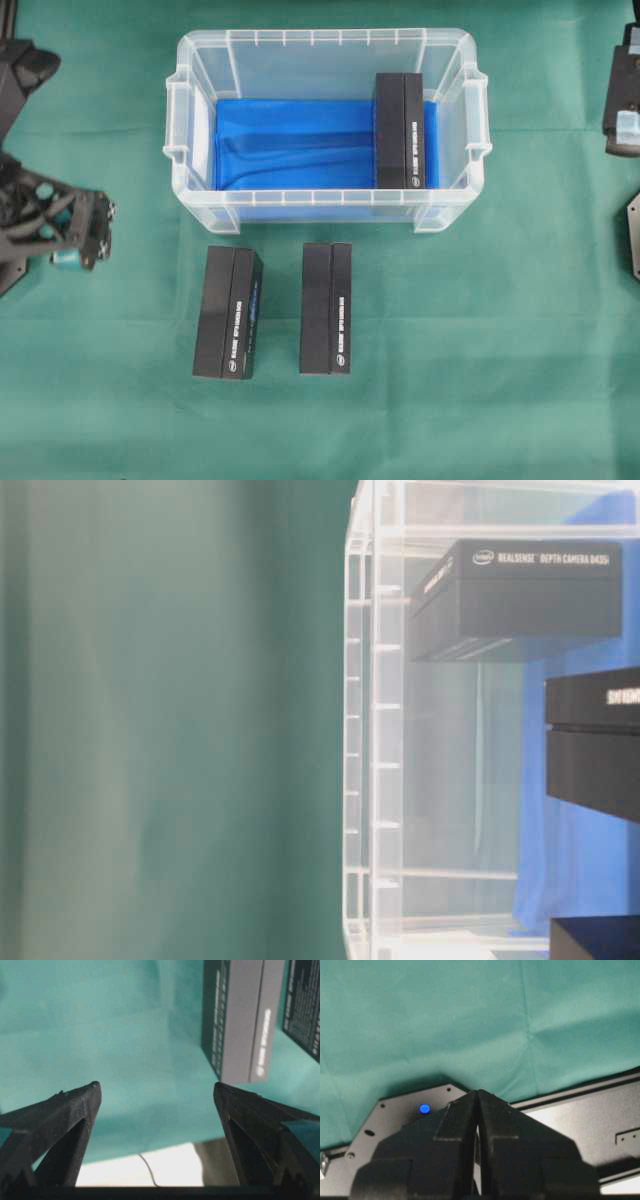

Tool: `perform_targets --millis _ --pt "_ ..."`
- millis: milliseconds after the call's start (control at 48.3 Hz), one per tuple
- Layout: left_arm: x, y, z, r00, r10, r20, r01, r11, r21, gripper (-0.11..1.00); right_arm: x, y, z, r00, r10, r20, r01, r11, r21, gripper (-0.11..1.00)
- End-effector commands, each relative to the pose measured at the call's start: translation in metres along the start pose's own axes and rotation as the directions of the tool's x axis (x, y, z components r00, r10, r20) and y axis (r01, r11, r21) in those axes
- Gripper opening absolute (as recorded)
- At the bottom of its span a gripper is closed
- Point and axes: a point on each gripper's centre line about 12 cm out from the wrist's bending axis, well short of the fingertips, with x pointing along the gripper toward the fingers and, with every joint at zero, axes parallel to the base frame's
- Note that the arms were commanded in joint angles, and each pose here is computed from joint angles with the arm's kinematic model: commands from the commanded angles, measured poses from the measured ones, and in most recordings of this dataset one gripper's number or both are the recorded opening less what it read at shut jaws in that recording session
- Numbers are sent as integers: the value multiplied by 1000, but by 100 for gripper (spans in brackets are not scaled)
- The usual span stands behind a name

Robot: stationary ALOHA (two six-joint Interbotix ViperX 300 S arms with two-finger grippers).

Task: Take the box out of the case with the left arm.
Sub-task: 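Open the left gripper, release the box, and withdraw left, then swing the open left gripper over the right box in the case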

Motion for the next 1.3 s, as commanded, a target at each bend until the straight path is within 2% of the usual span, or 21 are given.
perform_targets --millis 0,145,290,476,1160,1284 --pt "-7 1 18 1000 -13 22 14 1000 -20 94 -2 -1 2 1000 0 11 0 1000 3 2" --pt "-9 7 53 998 5 60 -3 999 -34 94 -2 -1 2 1000 0 11 0 1000 3 2" --pt "-10 14 84 996 18 92 -16 999 -30 94 -3 -1 2 1000 0 12 0 1000 5 2" --pt "-12 28 112 993 54 108 -48 997 -56 94 -3 -1 2 1000 0 12 0 1000 8 2" --pt "-10 27 116 993 56 104 -51 997 -53 92 -3 -1 2 1000 1 14 -1 1000 7 2" --pt "-10 21 118 994 35 102 -29 998 -55 92 -3 -1 2 1000 1 14 -1 1000 7 2"
